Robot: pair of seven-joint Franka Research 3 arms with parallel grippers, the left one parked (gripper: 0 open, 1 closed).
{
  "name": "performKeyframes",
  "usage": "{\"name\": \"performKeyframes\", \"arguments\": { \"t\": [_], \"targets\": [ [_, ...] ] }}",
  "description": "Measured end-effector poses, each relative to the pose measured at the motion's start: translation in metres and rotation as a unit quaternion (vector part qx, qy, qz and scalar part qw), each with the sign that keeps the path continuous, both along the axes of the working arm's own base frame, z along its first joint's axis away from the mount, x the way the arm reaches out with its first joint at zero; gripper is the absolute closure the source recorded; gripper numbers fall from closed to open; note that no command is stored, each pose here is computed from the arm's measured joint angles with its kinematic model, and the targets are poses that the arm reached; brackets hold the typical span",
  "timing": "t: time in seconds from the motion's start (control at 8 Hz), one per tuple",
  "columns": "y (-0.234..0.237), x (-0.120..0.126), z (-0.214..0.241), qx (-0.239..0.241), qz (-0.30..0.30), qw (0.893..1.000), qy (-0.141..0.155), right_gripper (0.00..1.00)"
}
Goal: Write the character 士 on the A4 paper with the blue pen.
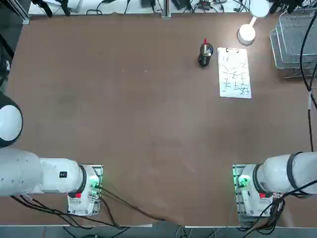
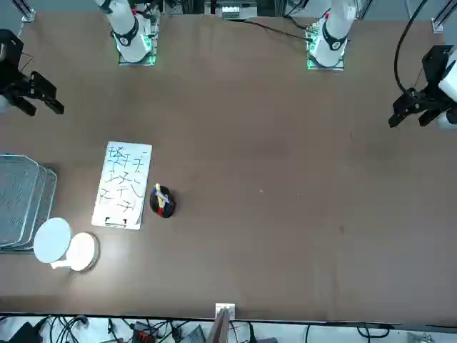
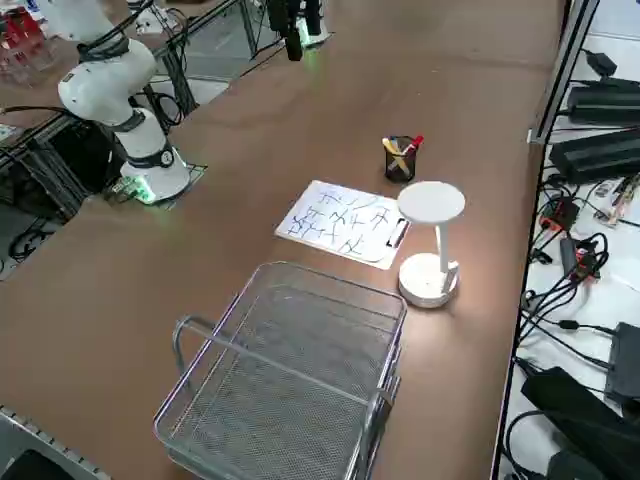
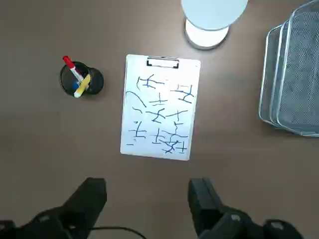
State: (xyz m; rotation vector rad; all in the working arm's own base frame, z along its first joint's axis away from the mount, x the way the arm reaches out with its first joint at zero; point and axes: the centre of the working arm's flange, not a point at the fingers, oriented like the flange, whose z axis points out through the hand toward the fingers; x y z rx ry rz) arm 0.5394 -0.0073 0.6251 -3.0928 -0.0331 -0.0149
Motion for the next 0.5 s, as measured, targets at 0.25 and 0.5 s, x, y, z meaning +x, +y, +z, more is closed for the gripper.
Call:
{"name": "performKeyframes", "arguments": {
  "t": [0.25,0.5],
  "targets": [
    [-0.0024,-0.0005,-0.0029,-0.016,-0.017,1.000,0.005,0.00],
    [-0.0027,0.0005,-0.0041,-0.018,-0.040,0.999,0.005,0.00]
  ]
}}
